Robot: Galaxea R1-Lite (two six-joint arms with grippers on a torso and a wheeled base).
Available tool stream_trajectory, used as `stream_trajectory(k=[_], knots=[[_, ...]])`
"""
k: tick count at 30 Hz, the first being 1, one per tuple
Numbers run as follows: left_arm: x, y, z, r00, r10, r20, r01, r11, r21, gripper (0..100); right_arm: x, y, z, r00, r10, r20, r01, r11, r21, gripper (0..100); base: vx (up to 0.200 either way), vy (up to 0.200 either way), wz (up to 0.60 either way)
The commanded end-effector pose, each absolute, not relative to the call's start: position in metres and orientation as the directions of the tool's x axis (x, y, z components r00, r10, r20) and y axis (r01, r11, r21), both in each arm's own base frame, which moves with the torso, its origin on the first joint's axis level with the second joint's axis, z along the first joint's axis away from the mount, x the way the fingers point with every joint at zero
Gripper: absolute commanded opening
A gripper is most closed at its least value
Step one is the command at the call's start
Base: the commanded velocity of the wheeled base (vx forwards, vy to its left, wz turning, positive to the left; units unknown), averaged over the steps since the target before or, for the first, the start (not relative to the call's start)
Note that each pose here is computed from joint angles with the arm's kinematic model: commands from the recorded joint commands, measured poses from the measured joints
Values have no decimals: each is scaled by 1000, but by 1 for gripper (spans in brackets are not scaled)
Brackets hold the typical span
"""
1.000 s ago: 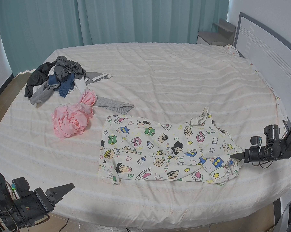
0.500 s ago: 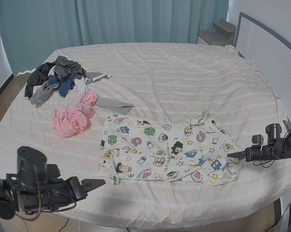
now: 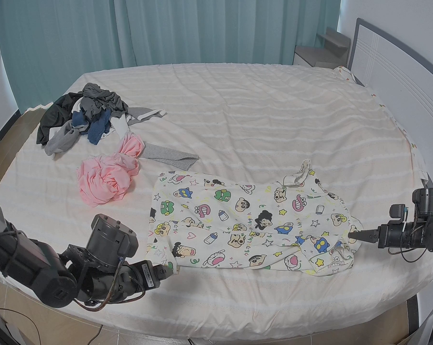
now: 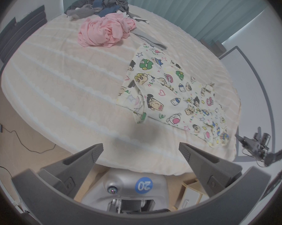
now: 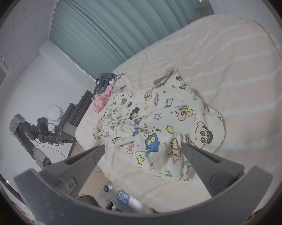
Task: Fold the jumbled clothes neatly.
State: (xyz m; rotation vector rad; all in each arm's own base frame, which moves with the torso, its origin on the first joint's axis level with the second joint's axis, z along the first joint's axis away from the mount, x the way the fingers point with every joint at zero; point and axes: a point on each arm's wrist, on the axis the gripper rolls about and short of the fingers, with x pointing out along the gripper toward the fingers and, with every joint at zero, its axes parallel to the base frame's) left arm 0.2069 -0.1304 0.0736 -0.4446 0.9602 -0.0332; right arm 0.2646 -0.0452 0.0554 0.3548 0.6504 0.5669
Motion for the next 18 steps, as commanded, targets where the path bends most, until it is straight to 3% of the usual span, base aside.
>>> stream_trajectory(k=[1,18], knots=[[220,-136,57,580,-156,-800,-199,924,-325,100,247,-40,68,678,586,-443,-400,800,447,100,0,0,0],[284,-177,22,568,-144,-810,-150,950,-273,100,251,-35,60,654,603,-457,-403,789,464,100,0,0,0]])
